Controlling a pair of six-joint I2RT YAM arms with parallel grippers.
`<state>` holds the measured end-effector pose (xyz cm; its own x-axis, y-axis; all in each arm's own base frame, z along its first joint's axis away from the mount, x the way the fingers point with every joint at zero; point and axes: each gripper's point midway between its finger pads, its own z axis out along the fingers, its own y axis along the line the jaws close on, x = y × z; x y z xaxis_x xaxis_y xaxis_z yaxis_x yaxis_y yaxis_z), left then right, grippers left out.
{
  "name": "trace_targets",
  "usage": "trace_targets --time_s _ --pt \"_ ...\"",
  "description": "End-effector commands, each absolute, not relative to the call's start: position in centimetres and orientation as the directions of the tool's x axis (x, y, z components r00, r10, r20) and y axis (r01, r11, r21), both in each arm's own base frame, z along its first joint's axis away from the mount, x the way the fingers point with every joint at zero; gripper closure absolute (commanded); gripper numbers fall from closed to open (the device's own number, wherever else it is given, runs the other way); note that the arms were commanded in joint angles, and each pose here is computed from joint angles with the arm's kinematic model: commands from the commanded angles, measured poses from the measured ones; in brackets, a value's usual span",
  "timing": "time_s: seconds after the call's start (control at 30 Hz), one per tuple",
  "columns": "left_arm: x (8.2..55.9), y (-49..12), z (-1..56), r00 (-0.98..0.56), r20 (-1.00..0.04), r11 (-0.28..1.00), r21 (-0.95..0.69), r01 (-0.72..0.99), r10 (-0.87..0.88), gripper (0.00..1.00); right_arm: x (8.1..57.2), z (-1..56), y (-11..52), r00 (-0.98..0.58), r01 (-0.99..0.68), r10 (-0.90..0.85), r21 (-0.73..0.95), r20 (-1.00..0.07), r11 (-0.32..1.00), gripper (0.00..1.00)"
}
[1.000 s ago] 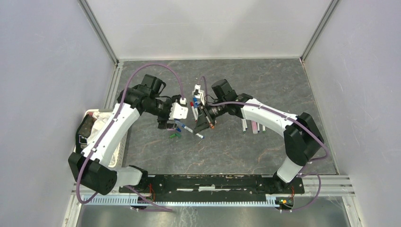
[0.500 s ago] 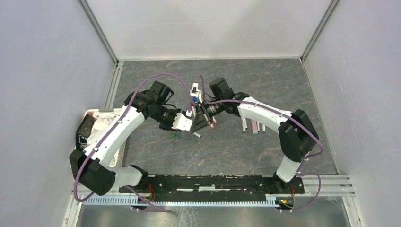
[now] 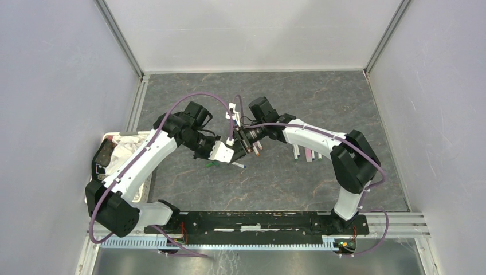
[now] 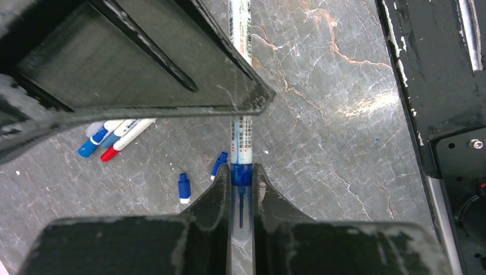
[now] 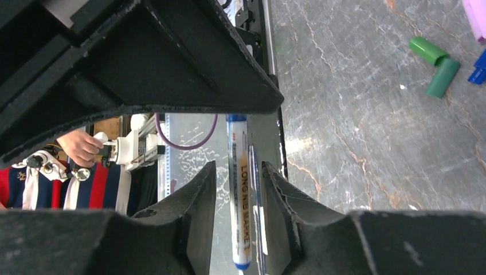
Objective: Open the pen caps
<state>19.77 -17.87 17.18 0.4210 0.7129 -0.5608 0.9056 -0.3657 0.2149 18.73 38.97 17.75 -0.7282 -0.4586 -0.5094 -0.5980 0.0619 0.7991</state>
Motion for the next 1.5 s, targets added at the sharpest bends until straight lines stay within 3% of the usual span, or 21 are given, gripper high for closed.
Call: trace_targets --time_s 0.0,0.23,0.3,0.37,0.53,0.63,0.73,0.9,0.97,1.03,1.1,1.17,1.27,1.47 --pt "19.8 -18.6 18.1 0.444 -0.584 -0.364 0.257 0.895 0.68 0.98 18.8 19.3 41.0 -0.701 -0.62 -0.44 0.784 -0.561 -0.012 0.61" --pt "19.9 -18.6 18.2 0.446 -0.583 -0.362 0.262 0.895 0.679 0.98 18.8 19.3 42.7 -0.702 -0.602 -0.455 0.798 -0.548 -0.034 0.64" --pt "19.9 -18.5 18.1 0.448 -0.578 -0.364 0.263 0.893 0.682 0.98 19.1 19.3 43.1 -0.712 -0.593 -0.447 0.805 -0.542 -0.03 0.78" --pt "19.9 -18.5 18.1 0.451 -0.574 -0.366 0.265 0.892 0.683 0.96 19.3 19.3 43.4 -0.722 -0.583 -0.44 0.812 -0.534 -0.028 0.99" --pt "20.0 -18.5 18.1 0.458 -0.571 -0.374 0.267 0.888 0.682 0.52 19.2 19.7 43.5 -0.724 -0.576 -0.435 0.816 -0.535 -0.045 1.0" --pt "20.0 -18.8 18.1 0.468 -0.571 -0.385 0.269 0.883 0.675 0.45 19.0 20.4 43.5 -0.715 -0.577 -0.432 0.813 -0.549 -0.078 1.0" --pt "20.0 -19.1 18.1 0.473 -0.575 -0.393 0.267 0.88 0.667 0.5 18.5 21.2 43.7 -0.711 -0.569 -0.43 0.815 -0.557 -0.115 1.0" --pt "20.2 -19.2 18.4 0.483 -0.57 -0.397 0.278 0.875 0.665 0.81 18.3 21.1 43.7 -0.714 -0.56 -0.431 0.819 -0.552 -0.122 0.99" --pt "20.2 -19.2 18.6 0.486 -0.572 -0.399 0.28 0.873 0.662 0.93 18.1 21.2 43.8 -0.713 -0.554 -0.434 0.822 -0.551 -0.132 0.84" --pt "20.1 -19.2 18.8 0.489 -0.571 -0.403 0.282 0.871 0.66 0.98 17.8 21.1 43.8 -0.71 -0.55 -0.44 0.823 -0.549 -0.14 0.72" --pt "20.0 -19.1 18.8 0.493 -0.566 -0.41 0.278 0.869 0.661 0.98 17.7 20.8 43.7 -0.712 -0.542 -0.447 0.828 -0.542 -0.141 0.69" --pt "19.9 -19.0 18.8 0.498 -0.562 -0.417 0.277 0.866 0.66 0.98 17.8 20.6 43.8 -0.717 -0.533 -0.451 0.835 -0.532 -0.138 0.74" --pt "19.8 -19.0 18.8 0.501 -0.564 -0.423 0.273 0.864 0.656 0.98 18.3 20.2 44.5 -0.725 -0.528 -0.448 0.84 -0.523 -0.126 0.99" --pt "19.7 -19.3 19.5 0.528 -0.565 -0.468 0.263 0.843 0.634 0.98 20.8 18.3 46.6 -0.765 -0.515 -0.431 0.857 -0.478 -0.036 1.0"
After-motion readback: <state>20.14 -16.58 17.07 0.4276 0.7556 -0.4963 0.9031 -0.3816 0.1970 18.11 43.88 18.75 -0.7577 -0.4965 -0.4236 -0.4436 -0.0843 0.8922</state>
